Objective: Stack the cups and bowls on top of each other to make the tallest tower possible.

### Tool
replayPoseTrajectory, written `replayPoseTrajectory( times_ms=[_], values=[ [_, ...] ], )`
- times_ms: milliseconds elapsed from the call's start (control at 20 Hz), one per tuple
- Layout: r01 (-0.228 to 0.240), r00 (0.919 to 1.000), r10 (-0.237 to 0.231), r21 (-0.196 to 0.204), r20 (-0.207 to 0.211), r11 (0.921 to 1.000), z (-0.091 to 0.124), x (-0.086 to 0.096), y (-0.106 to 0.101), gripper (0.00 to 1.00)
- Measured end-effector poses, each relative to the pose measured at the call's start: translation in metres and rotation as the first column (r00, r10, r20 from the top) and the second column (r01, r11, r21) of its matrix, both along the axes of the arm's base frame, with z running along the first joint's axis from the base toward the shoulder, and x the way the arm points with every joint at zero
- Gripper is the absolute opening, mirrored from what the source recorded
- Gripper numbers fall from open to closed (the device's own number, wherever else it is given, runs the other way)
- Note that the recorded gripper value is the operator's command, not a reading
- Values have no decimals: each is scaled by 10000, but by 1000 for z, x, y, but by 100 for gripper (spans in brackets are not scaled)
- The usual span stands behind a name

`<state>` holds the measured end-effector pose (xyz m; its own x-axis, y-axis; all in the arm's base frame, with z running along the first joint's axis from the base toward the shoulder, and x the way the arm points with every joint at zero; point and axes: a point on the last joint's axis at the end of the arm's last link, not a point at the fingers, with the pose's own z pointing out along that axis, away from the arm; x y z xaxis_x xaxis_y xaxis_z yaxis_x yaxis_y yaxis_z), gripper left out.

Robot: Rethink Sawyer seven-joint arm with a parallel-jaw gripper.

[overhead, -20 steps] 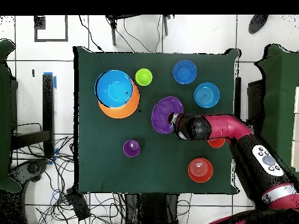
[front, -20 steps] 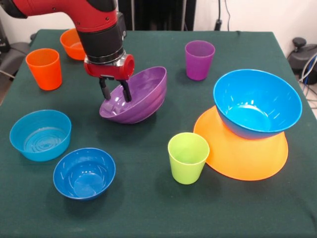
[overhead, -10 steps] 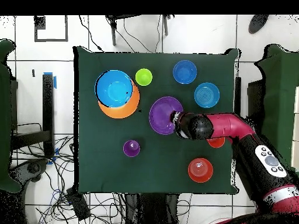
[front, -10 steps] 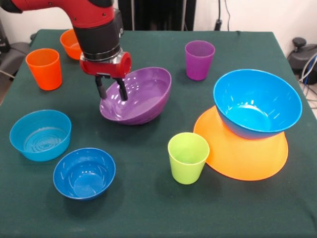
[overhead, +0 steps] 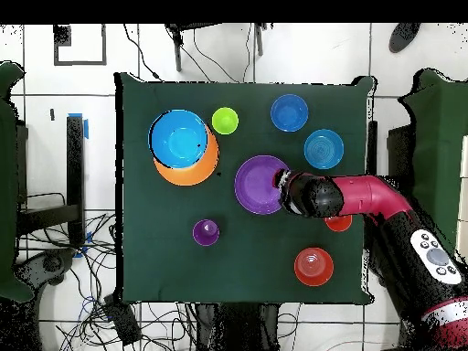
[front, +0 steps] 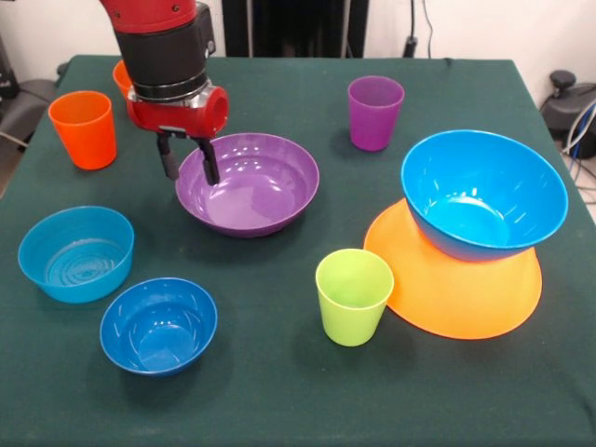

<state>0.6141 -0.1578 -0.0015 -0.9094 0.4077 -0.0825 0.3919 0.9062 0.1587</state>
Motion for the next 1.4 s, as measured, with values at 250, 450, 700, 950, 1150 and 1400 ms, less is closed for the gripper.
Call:
replayPoseTrajectory(
  times_ms=[250,450,700,950,1150,1400],
  values=[
    [33,10000,-33,-7,4,10000,0,0,-2,100],
    [38,10000,-38,41,-35,10000,-2,-2,-1,100],
    [39,10000,-39,75,-63,10000,-5,-3,-1,100],
    [29,10000,-28,67,-63,10000,-6,-4,-2,100],
    [-38,10000,38,53,-56,10000,-6,-4,-3,100],
    [-284,9996,284,6,-17,9996,-6,-6,-8,100]
  ],
)
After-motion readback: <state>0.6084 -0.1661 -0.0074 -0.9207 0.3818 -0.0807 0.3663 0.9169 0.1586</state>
